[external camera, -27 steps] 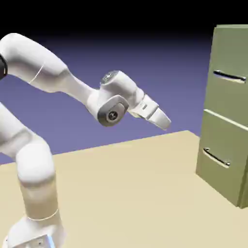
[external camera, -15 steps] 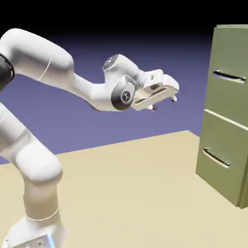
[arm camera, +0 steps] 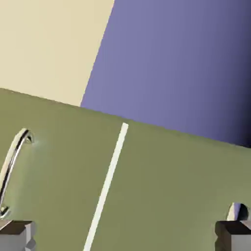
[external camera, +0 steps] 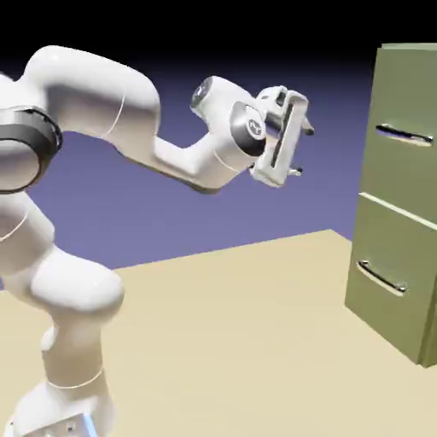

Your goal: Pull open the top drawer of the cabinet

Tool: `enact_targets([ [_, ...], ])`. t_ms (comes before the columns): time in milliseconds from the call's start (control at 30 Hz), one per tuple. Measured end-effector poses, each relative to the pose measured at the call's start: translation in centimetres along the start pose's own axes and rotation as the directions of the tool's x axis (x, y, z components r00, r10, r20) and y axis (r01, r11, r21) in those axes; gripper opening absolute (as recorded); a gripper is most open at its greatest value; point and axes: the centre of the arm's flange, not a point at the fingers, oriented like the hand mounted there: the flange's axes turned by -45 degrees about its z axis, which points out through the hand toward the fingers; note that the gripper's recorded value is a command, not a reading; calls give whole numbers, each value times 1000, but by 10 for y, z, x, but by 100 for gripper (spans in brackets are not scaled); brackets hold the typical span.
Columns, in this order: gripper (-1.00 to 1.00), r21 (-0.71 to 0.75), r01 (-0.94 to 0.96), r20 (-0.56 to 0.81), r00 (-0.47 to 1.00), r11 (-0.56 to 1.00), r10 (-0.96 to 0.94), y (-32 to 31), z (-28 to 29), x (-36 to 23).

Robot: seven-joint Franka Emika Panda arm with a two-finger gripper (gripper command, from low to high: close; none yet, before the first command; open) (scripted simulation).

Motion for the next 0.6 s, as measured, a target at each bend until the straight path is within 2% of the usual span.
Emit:
enact_targets([
  [133, 0, -22, 284, 42, 958, 959, -283, 5, 9, -7],
  [267, 0, -18, 546, 96, 835, 838, -542, 9, 20, -15],
  [433, 0, 31, 806, 160, 579, 591, -799, 10, 36, -26],
  [600, 0, 121, 956, 197, 240, 267, -951, 9, 56, -36],
])
